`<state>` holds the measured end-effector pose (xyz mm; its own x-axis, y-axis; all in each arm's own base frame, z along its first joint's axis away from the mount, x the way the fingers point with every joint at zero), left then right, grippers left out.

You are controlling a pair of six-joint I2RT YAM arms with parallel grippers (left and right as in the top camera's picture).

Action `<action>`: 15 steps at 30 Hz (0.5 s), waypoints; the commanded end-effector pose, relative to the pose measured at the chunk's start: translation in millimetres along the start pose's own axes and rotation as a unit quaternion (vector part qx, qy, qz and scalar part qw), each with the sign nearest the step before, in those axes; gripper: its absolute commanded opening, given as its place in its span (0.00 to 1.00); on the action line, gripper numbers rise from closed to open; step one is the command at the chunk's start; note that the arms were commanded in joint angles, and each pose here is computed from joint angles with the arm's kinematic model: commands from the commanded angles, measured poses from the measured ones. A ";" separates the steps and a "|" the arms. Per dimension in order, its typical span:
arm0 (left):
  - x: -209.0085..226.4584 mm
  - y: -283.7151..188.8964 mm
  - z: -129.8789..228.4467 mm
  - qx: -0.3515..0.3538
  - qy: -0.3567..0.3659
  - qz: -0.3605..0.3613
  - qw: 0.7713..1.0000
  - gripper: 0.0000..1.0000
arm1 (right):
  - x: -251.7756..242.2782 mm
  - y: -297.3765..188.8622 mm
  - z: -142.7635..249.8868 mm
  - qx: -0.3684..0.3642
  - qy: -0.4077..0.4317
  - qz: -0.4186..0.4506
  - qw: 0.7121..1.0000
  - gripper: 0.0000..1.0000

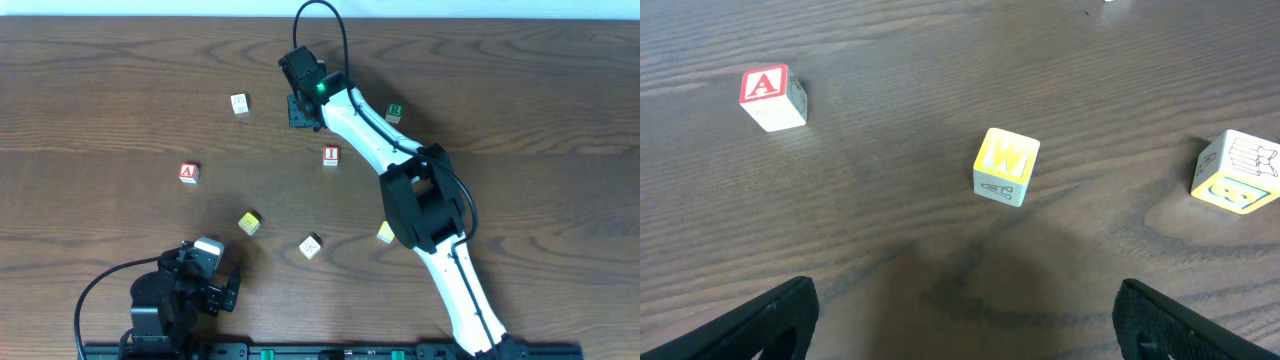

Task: Spell out Ai2
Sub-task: 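Move the right gripper to the blue 2 block and grasp it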

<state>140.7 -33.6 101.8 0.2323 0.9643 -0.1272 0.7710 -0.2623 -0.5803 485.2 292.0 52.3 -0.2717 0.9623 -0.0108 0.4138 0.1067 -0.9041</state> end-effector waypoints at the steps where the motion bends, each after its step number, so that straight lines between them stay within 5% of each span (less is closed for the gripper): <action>1: -0.8 1.3 2.0 0.001 0.007 0.005 1.000 0.95 | -6.7 2.0 -2.3 -0.003 0.005 0.012 1.000 0.30; 15: -0.8 1.3 2.0 0.001 0.007 0.005 1.000 0.95 | -9.7 -40.3 -28.7 -0.032 -0.034 0.023 0.999 0.25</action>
<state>140.7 -33.6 101.8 0.2326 0.9643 -0.1269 0.7710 -0.2623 -0.5803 482.5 287.4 57.0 -0.2984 0.9530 -0.0529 0.4001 0.0746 -0.9134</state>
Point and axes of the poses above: each gripper's point midway between its finger pads, its own y axis out along the fingers, its own x axis along the line the jaws close on, z = x × y, the point moved 5 cm from there along -y, back along the fingers, and after that the axes turned 12 degrees about -y, right-handed, at the moved point
